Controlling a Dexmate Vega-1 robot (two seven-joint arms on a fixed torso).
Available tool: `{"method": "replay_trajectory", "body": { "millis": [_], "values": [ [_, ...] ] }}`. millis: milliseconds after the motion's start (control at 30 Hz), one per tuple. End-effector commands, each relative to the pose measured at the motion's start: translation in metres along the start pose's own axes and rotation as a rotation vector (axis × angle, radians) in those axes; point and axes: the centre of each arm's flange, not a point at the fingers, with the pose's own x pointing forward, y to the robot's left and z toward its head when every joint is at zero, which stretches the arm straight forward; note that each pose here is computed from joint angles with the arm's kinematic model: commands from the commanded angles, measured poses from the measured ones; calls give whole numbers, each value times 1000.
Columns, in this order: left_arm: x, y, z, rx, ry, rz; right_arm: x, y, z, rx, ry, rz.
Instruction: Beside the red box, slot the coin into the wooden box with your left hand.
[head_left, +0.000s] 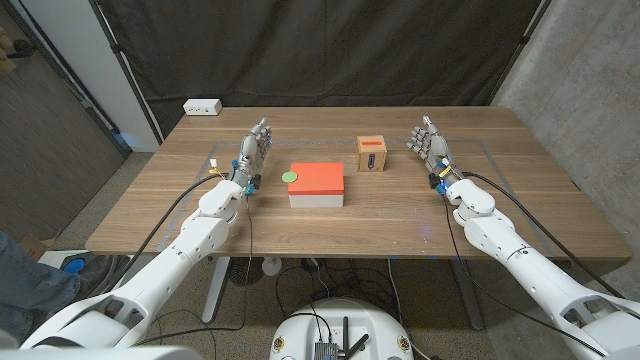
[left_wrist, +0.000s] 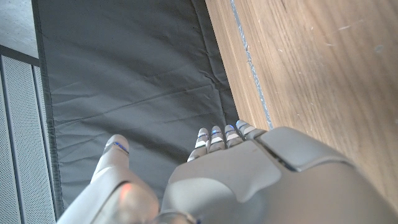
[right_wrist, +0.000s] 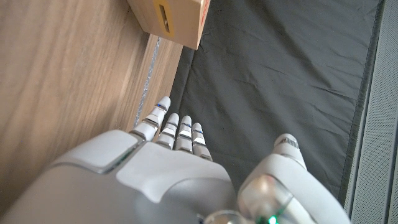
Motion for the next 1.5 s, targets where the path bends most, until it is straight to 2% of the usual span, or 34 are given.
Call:
{"method": "replay_trajectory", "body": {
  "millis": [33,467,833,967,1233,1500],
  "values": [
    [11,-11,1,12,-13,-4,-2,-1,-5,-11,-11,-11],
    [3,-8,10,56,-27,12,-13,-3,2,-34,-48,-39],
    [-13,-4,13,65,-34,32,-18,-2,6,-51,-56,-49],
    [-20,-1,13,61,-40,74,-20,-1,6,-46,-61,-62],
    [-28,1,13,69,-27,89,-21,2,6,-49,-69,-65],
    [-40,5,20,116,-5,117,-23,3,5,-53,-72,-75]
  ]
}}
